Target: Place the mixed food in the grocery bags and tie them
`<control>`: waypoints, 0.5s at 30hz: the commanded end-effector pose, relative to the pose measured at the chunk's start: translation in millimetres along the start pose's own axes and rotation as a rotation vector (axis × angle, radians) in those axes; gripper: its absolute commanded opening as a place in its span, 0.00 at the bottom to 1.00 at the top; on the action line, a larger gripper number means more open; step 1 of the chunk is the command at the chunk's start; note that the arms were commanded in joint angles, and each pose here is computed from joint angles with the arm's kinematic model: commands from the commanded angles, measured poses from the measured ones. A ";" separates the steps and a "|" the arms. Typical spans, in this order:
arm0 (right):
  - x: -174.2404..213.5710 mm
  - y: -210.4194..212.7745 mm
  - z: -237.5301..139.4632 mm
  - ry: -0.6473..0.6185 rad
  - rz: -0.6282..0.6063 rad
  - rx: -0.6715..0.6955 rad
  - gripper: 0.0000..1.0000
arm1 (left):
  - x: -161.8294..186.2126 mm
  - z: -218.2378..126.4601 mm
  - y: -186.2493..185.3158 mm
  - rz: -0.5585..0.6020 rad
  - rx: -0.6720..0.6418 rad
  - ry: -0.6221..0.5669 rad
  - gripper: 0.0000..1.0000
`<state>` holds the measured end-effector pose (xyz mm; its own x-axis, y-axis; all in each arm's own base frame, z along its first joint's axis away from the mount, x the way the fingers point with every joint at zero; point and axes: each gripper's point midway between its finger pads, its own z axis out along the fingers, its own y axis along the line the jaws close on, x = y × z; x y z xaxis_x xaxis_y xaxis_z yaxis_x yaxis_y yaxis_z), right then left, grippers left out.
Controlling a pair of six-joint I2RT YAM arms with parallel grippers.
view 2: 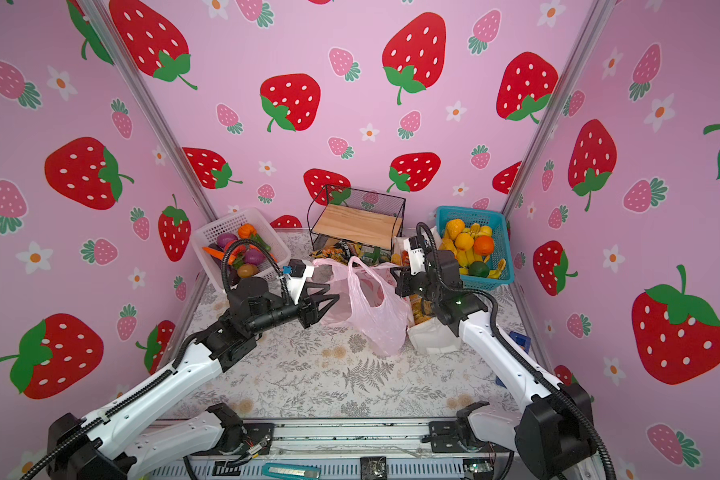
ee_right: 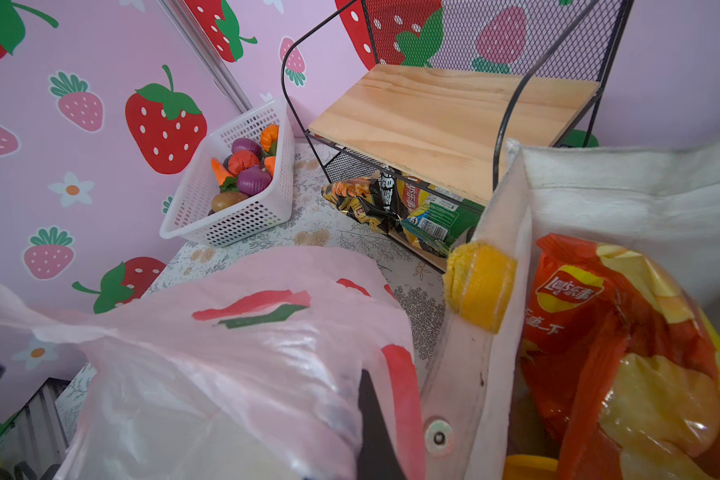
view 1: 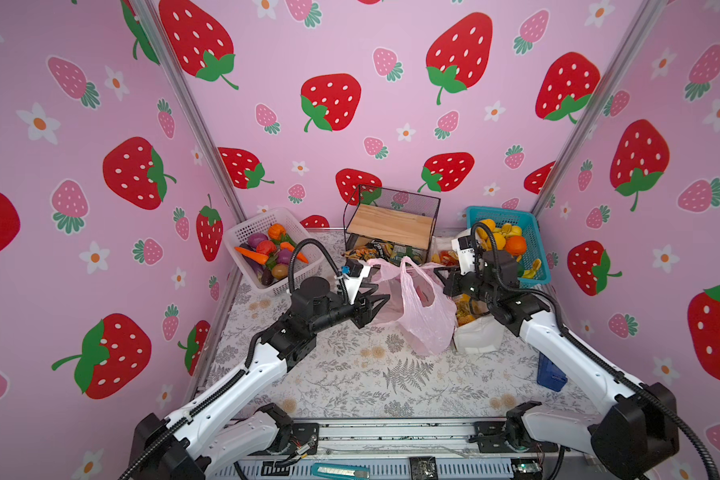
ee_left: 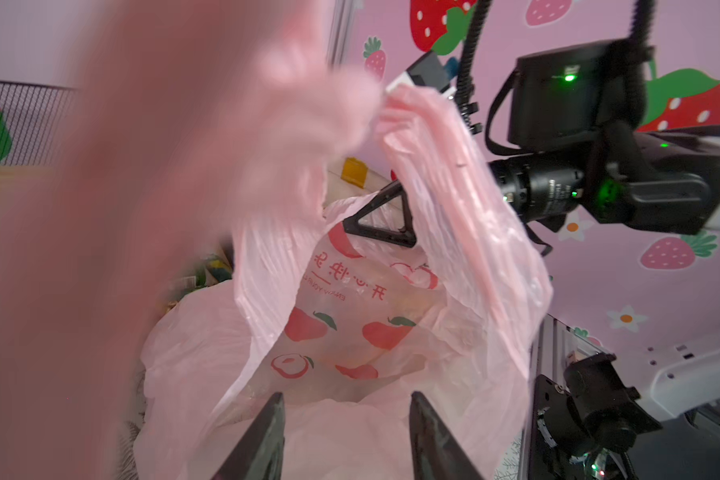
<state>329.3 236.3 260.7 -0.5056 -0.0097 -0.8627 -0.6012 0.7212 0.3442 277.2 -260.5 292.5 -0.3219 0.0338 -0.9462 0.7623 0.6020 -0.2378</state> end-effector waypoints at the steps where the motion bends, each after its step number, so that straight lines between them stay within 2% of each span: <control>1: 1.0 8.2 5.6 0.005 -0.042 -0.051 0.00 | -13.4 9.5 24.7 -0.031 -0.125 -0.009 0.49; 9: 10.1 19.1 4.0 0.025 -0.115 -0.122 0.00 | -33.9 51.0 79.2 -0.044 -0.347 -0.023 0.48; 15: 13.9 21.2 -1.5 0.020 -0.131 -0.131 0.00 | -38.7 65.3 102.2 -0.026 -0.426 -0.035 0.51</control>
<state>317.3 248.9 245.4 -0.4823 -0.1042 -0.8698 -0.6975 0.6464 0.3093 386.0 -260.6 261.7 -0.3853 0.0386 -0.9220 0.5058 0.8445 -0.1760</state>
